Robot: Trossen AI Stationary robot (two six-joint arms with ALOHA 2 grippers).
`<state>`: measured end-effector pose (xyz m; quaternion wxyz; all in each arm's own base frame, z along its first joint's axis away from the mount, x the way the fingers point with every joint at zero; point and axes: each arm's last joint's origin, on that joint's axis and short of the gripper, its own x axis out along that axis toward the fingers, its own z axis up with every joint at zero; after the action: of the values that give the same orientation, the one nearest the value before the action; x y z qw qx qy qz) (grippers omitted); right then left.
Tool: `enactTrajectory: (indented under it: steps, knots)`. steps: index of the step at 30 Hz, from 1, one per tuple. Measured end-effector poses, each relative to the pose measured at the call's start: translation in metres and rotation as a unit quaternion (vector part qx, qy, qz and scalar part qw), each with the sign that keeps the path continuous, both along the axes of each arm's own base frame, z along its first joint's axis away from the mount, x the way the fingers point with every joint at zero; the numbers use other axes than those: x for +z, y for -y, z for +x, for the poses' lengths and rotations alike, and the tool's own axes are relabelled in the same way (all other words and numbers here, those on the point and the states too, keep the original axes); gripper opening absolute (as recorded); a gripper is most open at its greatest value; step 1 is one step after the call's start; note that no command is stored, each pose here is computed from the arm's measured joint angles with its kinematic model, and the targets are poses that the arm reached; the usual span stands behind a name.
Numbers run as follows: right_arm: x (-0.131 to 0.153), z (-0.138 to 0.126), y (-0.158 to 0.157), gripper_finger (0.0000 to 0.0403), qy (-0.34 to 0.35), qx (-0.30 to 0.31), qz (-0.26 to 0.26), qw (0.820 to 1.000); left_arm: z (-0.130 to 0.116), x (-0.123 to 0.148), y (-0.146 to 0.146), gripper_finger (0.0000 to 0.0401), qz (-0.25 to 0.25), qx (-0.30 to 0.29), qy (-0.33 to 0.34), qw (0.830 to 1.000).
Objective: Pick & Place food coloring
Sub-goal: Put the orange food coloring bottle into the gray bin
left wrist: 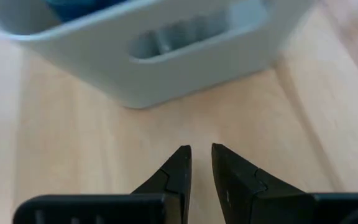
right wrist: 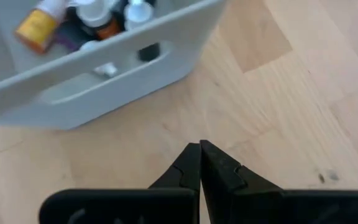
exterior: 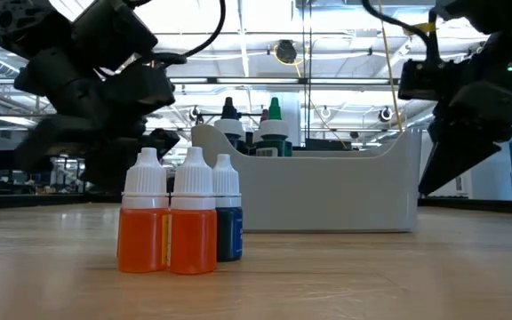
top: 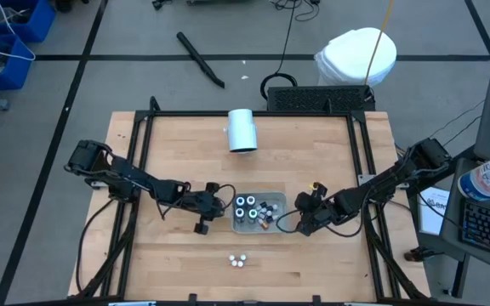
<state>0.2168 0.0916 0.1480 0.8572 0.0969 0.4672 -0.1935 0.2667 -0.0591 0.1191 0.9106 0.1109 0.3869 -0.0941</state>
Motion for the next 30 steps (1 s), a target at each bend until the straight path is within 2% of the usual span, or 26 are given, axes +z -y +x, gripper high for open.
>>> enactTrajectory:
  steps: [4,9,16,18,20,24,28,30]
  knots:
    - [0.001,-0.001,-0.004,0.0000,0.000,0.031,-0.011,0.999,0.001,0.002,0.005,0.0069,-0.003,-0.042,0.015,0.999]
    - [0.002,-0.001,-0.005,0.0000,-0.008,0.076,-0.034,0.997,0.005,0.007,0.008,0.0067,-0.025,-0.060,0.047,0.997]
    - [0.007,-0.005,-0.012,0.0000,-0.004,0.126,-0.049,0.991,0.003,0.011,0.028,0.0009,-0.046,-0.115,0.069,0.990]
    - [0.009,-0.009,-0.019,0.0000,0.001,0.147,-0.058,0.987,0.000,0.011,0.038,0.0007,-0.040,-0.141,0.070,0.987]
    - [0.012,-0.015,-0.026,0.0000,0.021,0.159,-0.089,0.983,-0.004,0.013,0.049,0.0007,-0.029,-0.152,0.082,0.985]
    - [0.021,-0.030,-0.036,0.0000,0.073,0.195,-0.159,0.965,-0.006,0.023,0.070,0.0004,-0.013,-0.152,0.153,0.976]
    - [0.024,-0.045,-0.035,0.0000,0.150,0.248,-0.145,0.946,-0.015,0.041,0.088,0.0003,0.003,-0.154,0.213,0.965]
    - [0.019,-0.053,-0.031,0.0000,0.187,0.298,-0.129,0.927,-0.023,0.051,0.091,0.0004,0.020,-0.149,0.229,0.962]
